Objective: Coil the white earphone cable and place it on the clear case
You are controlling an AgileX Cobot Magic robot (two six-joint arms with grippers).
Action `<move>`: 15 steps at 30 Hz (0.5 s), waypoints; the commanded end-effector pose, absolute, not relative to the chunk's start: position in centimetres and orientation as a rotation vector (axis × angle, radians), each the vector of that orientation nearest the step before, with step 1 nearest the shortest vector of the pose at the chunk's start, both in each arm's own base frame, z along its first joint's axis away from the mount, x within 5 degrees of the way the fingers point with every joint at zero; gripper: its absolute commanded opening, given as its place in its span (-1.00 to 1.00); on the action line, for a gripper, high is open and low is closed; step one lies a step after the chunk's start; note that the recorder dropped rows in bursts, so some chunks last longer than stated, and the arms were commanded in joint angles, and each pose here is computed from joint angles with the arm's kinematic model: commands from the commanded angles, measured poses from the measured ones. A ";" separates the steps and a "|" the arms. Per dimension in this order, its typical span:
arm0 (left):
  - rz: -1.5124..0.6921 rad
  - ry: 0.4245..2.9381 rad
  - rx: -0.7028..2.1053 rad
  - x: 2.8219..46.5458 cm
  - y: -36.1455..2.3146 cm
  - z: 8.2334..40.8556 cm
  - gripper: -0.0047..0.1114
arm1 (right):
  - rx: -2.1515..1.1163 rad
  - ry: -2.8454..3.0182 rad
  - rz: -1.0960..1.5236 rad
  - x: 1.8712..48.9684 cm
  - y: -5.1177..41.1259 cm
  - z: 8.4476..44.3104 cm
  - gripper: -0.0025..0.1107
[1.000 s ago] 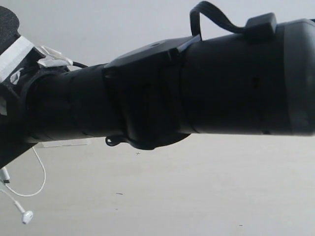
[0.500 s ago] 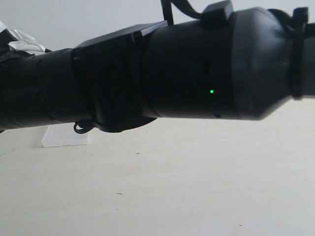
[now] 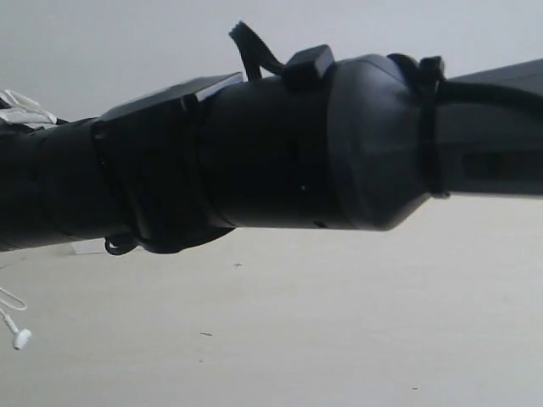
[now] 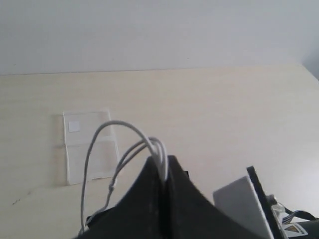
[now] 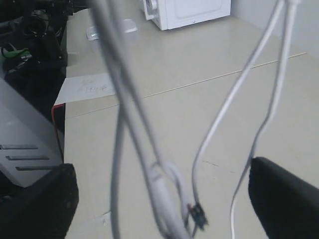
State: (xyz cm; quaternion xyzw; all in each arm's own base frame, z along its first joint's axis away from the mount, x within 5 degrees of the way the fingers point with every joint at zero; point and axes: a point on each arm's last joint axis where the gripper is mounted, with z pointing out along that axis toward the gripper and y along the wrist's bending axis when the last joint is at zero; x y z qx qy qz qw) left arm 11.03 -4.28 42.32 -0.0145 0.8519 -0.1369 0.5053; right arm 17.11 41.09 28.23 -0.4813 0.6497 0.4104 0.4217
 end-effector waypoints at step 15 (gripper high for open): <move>-0.311 2.057 0.002 11.0 -4.3 42.2 -0.92 | -1.195 1.661 1.097 16.8 41.5 27.8 0.40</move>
